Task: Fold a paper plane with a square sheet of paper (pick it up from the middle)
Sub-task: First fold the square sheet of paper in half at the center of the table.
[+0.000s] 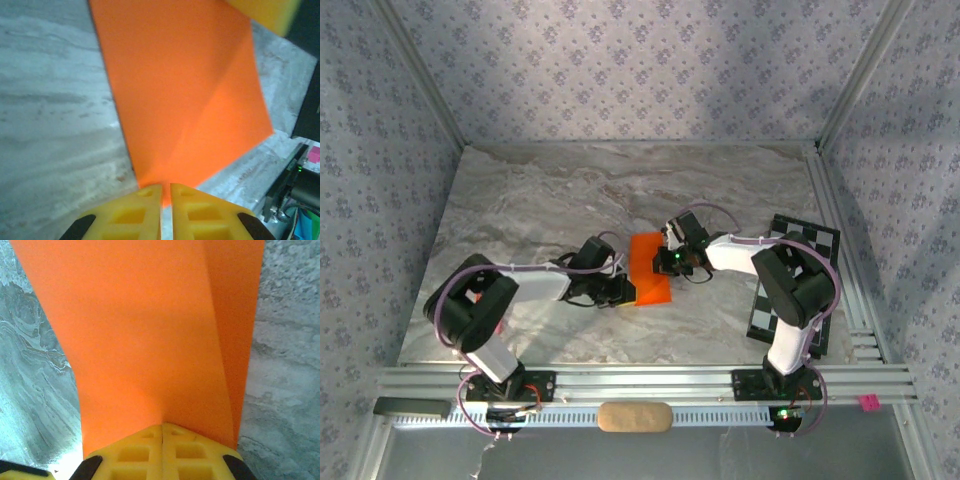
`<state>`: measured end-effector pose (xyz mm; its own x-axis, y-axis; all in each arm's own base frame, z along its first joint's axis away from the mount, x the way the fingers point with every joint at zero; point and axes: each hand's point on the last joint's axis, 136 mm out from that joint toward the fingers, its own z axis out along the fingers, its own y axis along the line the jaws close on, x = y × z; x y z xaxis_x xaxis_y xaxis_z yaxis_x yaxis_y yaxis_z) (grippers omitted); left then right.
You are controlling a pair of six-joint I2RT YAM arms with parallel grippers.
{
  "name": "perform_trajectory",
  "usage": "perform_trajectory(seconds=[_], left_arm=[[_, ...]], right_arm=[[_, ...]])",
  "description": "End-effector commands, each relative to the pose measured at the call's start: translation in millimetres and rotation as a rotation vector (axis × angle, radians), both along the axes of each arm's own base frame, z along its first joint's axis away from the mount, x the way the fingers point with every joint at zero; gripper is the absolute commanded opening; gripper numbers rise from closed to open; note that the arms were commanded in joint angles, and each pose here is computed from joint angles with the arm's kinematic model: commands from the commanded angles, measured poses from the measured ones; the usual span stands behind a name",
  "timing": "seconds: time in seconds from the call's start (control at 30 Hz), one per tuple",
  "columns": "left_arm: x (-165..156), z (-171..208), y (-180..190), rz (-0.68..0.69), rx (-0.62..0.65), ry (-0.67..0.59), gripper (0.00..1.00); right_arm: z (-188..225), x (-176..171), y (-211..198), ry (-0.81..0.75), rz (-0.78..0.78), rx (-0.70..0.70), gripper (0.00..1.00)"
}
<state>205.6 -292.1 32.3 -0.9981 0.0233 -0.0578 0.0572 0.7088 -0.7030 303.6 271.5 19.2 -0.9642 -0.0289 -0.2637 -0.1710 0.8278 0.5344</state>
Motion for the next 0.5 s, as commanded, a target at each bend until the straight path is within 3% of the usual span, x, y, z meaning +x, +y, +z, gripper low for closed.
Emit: perform_trajectory(seconds=[0.0,0.17,0.37,0.47], left_arm=[[9,32,-11,0.009,-0.045,-0.041,0.15],[22,36,-19,0.036,-0.056,-0.050,0.17],[15,9,-24,0.010,-0.048,0.013,0.16],[0,-15,-13,-0.022,0.046,0.033,0.16]], right_arm=[[-46,-36,-45,0.156,-0.052,-0.204,0.00],[-46,-35,-45,0.156,-0.055,-0.204,0.00],[-46,-36,-45,0.156,-0.052,-0.207,0.00],[-46,-36,-46,0.153,-0.057,-0.206,0.00]])
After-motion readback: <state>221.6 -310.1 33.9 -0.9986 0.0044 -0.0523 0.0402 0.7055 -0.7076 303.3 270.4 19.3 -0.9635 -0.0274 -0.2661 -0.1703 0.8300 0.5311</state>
